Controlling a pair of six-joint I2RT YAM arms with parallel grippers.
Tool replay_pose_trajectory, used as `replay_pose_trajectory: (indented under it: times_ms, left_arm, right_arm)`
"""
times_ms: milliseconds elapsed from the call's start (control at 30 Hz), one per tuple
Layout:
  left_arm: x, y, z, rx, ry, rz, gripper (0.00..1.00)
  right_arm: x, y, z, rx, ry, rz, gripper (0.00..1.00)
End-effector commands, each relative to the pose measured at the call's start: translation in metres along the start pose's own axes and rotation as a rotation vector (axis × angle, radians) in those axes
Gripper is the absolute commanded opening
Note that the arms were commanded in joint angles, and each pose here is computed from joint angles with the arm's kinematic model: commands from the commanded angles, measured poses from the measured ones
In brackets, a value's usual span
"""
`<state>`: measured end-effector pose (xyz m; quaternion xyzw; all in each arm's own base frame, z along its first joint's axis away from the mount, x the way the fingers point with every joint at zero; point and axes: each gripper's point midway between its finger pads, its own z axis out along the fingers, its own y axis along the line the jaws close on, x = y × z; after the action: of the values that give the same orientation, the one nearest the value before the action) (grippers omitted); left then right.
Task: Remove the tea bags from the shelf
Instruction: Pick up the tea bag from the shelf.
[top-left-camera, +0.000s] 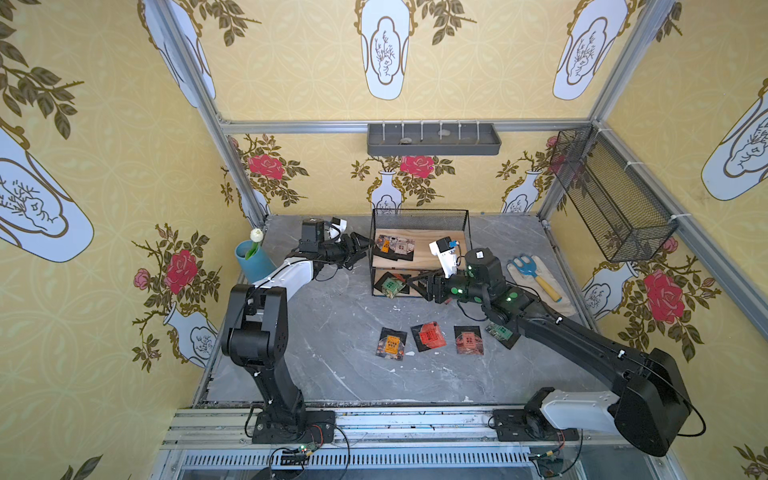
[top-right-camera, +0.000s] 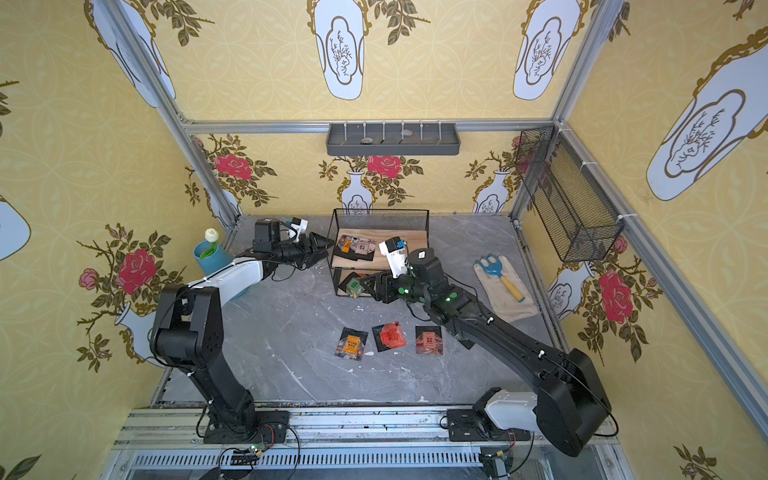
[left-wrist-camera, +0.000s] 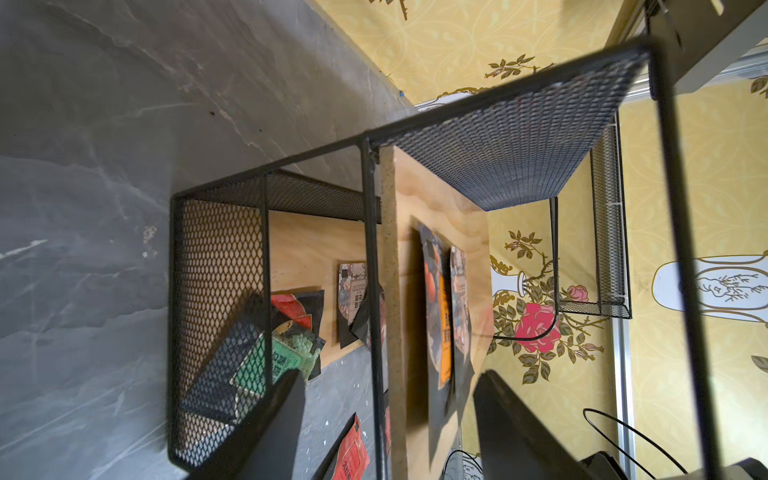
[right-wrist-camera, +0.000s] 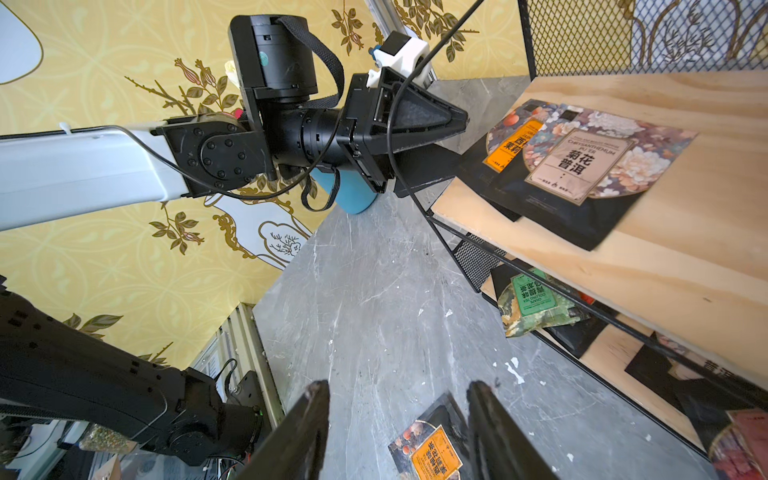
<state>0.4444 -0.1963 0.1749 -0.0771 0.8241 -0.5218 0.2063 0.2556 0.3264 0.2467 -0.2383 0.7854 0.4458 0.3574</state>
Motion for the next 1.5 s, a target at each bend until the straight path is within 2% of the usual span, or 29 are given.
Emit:
replay_pose_trajectory:
  times_ms: [0, 233, 633, 767, 900, 1233, 1267, 1333, 1467]
  left_arm:
    - [0.000, -0.002, 0.005, 0.017, 0.008, 0.026, 0.71]
    - [0.004, -0.003, 0.014, 0.008, 0.039, 0.033, 0.72]
    - [0.010, 0.011, 0.022, -0.046, 0.065, 0.023, 0.68]
    - [0.011, 0.010, 0.020, -0.049, 0.062, 0.026, 0.63]
    - [0.010, 0.005, 0.015, -0.047, 0.054, 0.039, 0.51]
    - [0.010, 0.002, 0.005, -0.053, 0.041, 0.047, 0.37]
    - [0.010, 0.002, 0.005, -0.054, 0.040, 0.047, 0.39]
    - [0.009, 0.000, 0.004, -0.045, 0.042, 0.045, 0.55]
    - [0.008, -0.008, 0.005, -0.034, 0.038, 0.066, 0.66]
  right_arm:
    - [-0.009, 0.006, -0.002, -0.031, -0.038, -0.015, 0.57]
    - [-0.007, 0.005, -0.003, -0.031, -0.036, -0.010, 0.56]
    - [-0.008, 0.006, -0.007, -0.040, -0.047, -0.010, 0.56]
    - [-0.009, 0.005, -0.007, -0.040, -0.052, -0.009, 0.56]
    - [-0.010, 0.005, -0.008, -0.043, -0.054, -0.004, 0.56]
    - [-0.011, 0.005, -0.012, -0.043, -0.069, -0.005, 0.56]
    - [-0.011, 0.004, -0.012, -0.041, -0.069, -0.004, 0.56]
    - [-0.012, 0.005, -0.012, -0.044, -0.071, -0.006, 0.56]
    - [-0.011, 0.005, -0.010, -0.052, -0.064, -0.005, 0.56]
